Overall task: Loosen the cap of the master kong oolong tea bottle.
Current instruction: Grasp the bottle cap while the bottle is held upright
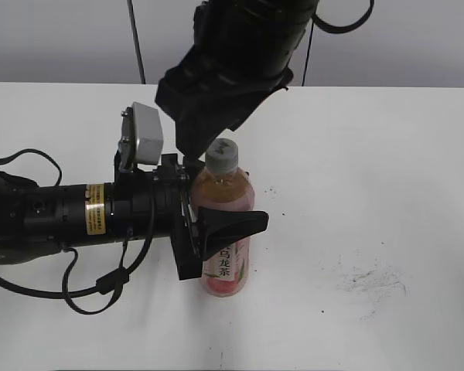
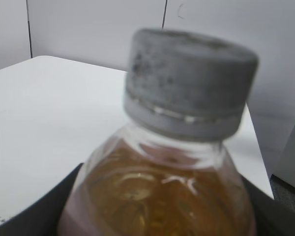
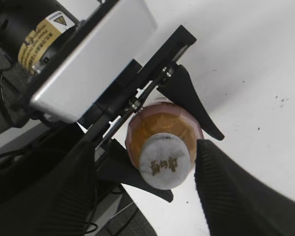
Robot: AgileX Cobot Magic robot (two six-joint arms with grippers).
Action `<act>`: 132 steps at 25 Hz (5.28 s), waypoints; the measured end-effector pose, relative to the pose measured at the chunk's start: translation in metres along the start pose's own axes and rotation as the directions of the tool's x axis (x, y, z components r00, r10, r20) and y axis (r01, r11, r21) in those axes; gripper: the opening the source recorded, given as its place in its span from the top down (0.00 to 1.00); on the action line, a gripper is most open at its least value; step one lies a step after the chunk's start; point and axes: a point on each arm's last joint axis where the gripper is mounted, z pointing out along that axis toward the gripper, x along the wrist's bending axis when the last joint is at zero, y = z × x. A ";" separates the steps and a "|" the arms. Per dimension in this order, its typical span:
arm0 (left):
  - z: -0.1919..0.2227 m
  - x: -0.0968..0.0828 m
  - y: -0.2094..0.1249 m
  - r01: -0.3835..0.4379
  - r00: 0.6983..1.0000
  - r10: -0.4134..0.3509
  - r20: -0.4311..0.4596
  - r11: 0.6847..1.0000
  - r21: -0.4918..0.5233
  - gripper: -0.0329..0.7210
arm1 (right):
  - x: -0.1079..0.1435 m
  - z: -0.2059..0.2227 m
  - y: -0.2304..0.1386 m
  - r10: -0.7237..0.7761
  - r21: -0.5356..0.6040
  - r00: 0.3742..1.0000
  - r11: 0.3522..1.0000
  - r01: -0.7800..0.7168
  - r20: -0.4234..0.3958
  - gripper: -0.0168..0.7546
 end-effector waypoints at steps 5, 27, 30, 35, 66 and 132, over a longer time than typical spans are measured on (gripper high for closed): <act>0.000 0.000 0.000 0.000 1.000 0.000 0.001 1.000 0.000 0.37 | -0.003 0.010 -0.008 0.111 0.048 0.993 0.993 -0.112 0.028 0.40; 0.000 -0.001 0.000 0.001 1.000 -0.001 0.006 1.000 0.001 0.37 | -0.007 0.025 -0.008 0.000 0.093 1.000 0.996 -0.002 0.024 0.62; 0.000 -0.001 0.000 0.001 1.000 -0.001 0.008 1.000 0.002 0.37 | -0.007 0.025 -0.008 -0.130 0.097 0.991 0.987 0.128 0.011 0.62; 0.000 -0.001 0.000 -0.001 1.000 0.001 0.011 1.000 0.004 0.37 | -0.007 0.025 -0.008 -0.380 0.095 0.925 0.920 0.379 -0.013 0.62; 0.000 -0.002 0.000 -0.011 1.000 0.011 0.020 1.000 0.005 0.37 | -0.008 0.023 -0.006 -0.996 0.028 -0.044 -0.046 0.999 -0.084 0.56; 0.000 -0.003 0.000 -0.015 0.999 0.014 0.030 1.000 0.007 0.37 | -0.004 0.020 -0.009 -0.498 0.068 0.867 0.864 0.499 -0.030 0.62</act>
